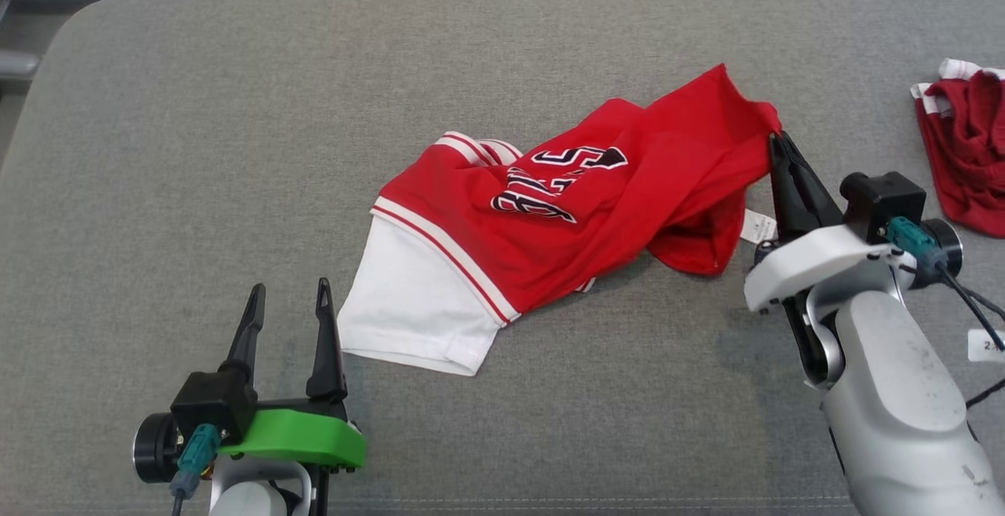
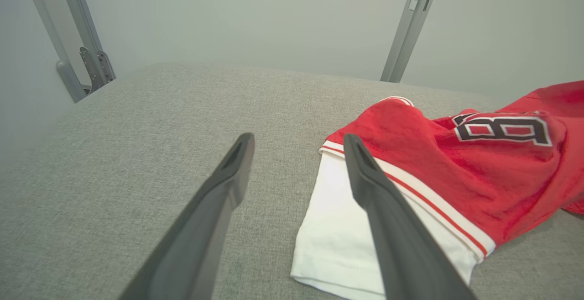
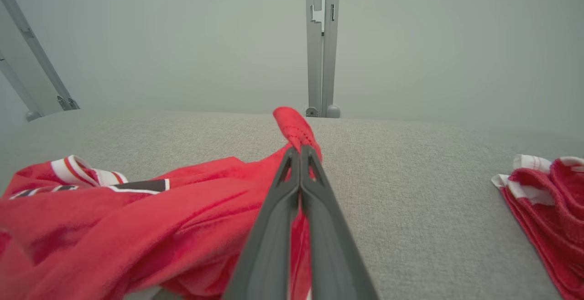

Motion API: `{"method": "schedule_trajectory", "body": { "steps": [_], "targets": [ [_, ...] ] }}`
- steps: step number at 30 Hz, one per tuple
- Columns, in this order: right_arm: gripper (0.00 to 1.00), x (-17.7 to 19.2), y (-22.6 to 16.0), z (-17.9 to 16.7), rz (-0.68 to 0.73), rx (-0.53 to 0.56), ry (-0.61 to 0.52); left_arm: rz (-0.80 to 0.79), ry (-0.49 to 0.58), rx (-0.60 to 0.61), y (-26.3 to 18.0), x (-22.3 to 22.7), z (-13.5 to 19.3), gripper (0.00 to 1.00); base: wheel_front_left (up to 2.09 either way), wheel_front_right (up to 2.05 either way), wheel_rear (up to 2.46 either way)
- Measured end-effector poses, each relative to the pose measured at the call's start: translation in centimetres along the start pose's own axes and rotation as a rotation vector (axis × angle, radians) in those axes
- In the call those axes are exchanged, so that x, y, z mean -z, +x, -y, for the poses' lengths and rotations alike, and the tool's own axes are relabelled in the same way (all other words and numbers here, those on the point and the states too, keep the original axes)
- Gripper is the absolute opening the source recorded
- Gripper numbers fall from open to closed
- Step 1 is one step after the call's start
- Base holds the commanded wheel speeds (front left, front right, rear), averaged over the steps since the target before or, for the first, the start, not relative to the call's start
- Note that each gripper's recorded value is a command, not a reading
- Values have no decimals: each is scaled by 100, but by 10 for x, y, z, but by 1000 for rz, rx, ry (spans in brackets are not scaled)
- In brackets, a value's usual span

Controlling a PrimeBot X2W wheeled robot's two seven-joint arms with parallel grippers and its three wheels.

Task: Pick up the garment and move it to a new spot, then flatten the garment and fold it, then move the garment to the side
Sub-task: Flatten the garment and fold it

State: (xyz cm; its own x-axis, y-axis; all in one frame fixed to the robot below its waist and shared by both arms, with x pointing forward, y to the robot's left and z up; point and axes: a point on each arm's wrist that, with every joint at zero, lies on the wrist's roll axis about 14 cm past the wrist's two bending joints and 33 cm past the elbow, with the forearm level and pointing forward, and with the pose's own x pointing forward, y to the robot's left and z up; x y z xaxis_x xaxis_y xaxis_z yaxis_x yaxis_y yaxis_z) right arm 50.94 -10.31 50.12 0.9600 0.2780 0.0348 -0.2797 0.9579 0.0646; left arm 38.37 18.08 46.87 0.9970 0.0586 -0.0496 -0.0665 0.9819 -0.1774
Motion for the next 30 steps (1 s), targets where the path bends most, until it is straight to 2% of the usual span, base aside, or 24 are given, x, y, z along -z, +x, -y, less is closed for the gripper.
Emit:
{"method": "schedule_trajectory", "body": {
  "steps": [10,18,20,21,22,30],
  "targets": [
    [0,6,-74,67,-39,235,-43,-2,-2,66,9,2,21,100,0,0,0],
    [0,50,-128,92,-193,360,17,-28,-7,124,17,12,39,100,0,0,0],
    [29,64,-135,91,-229,365,30,-31,-8,130,18,14,41,100,0,0,0],
    [88,70,-137,89,-245,364,38,-32,-8,132,19,14,42,100,0,0,0],
    [100,74,-139,87,-252,362,46,-31,-8,134,19,14,42,100,0,0,0],
    [100,92,-152,79,-290,361,96,-31,-8,150,20,14,47,100,0,0,0]
  ]
}}
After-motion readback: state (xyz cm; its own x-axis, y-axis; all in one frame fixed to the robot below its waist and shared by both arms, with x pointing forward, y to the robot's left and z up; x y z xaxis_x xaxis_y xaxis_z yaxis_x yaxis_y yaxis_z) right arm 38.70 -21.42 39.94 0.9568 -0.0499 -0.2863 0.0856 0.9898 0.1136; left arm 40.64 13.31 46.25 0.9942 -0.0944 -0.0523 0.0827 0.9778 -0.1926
